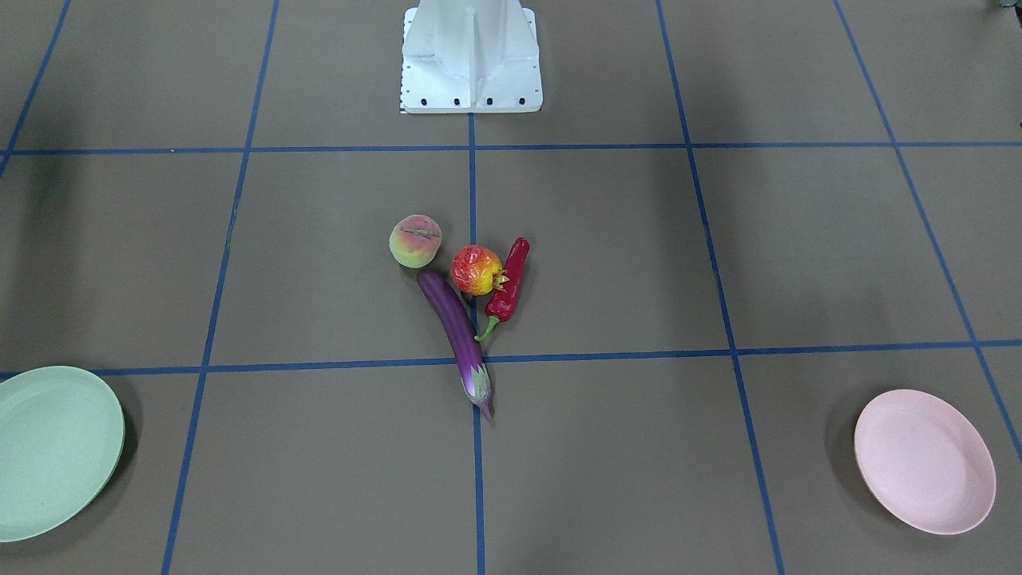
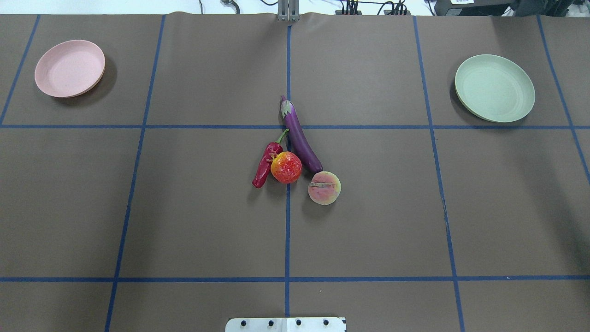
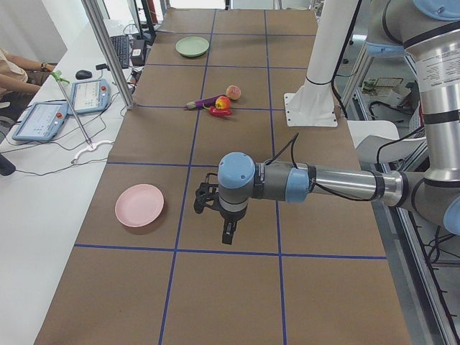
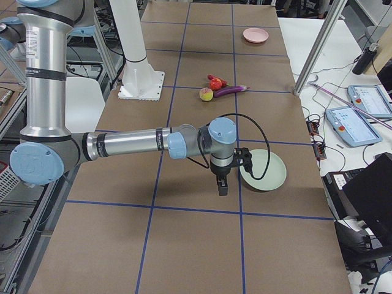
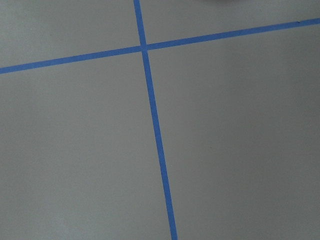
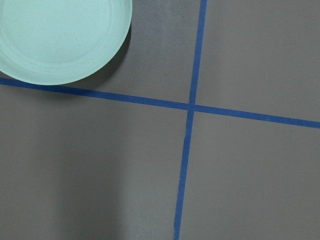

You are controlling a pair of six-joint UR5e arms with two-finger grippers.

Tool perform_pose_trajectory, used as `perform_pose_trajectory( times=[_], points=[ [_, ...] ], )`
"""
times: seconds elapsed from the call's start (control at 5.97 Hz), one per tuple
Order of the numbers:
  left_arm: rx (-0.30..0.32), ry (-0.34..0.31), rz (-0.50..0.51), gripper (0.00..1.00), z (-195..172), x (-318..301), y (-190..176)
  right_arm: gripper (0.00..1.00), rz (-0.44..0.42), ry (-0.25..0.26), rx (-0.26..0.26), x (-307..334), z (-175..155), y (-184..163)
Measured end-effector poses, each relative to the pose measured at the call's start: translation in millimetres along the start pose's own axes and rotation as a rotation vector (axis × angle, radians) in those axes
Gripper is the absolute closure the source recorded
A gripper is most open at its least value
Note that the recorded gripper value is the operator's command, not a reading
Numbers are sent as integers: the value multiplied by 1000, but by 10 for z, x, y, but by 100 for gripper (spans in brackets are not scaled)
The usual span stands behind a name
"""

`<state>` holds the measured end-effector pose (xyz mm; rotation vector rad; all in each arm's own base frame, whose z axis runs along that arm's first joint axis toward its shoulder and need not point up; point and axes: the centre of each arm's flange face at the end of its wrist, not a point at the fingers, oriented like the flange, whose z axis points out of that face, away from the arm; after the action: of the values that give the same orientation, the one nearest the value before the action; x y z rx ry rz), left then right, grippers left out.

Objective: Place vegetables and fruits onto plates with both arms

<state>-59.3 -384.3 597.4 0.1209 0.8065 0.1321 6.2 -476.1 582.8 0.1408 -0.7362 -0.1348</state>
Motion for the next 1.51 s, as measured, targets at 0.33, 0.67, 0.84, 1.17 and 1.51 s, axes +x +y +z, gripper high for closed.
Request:
perform_pose_trajectory(
  times=[0.33, 0.67, 0.84, 1.17, 1.51],
  points=[
    [-1, 0, 0, 0, 2, 1, 0, 0, -96, -80, 35, -602, 150, -348],
    [-4, 1, -3, 0, 16, -8, 8, 0, -197, -125, 60, -1606, 232, -968],
    [-7, 1, -5, 0, 23, -14, 15, 0, -254, -151, 64, -2105, 250, -1149],
    [-10, 1, -9, 0, 35, -25, 39, 0, -169, -230, 46, -3349, 237, -1244],
    [-14, 1, -12, 0, 51, -38, 71, 0, -22, -246, 37, -4664, 373, -855]
  ],
)
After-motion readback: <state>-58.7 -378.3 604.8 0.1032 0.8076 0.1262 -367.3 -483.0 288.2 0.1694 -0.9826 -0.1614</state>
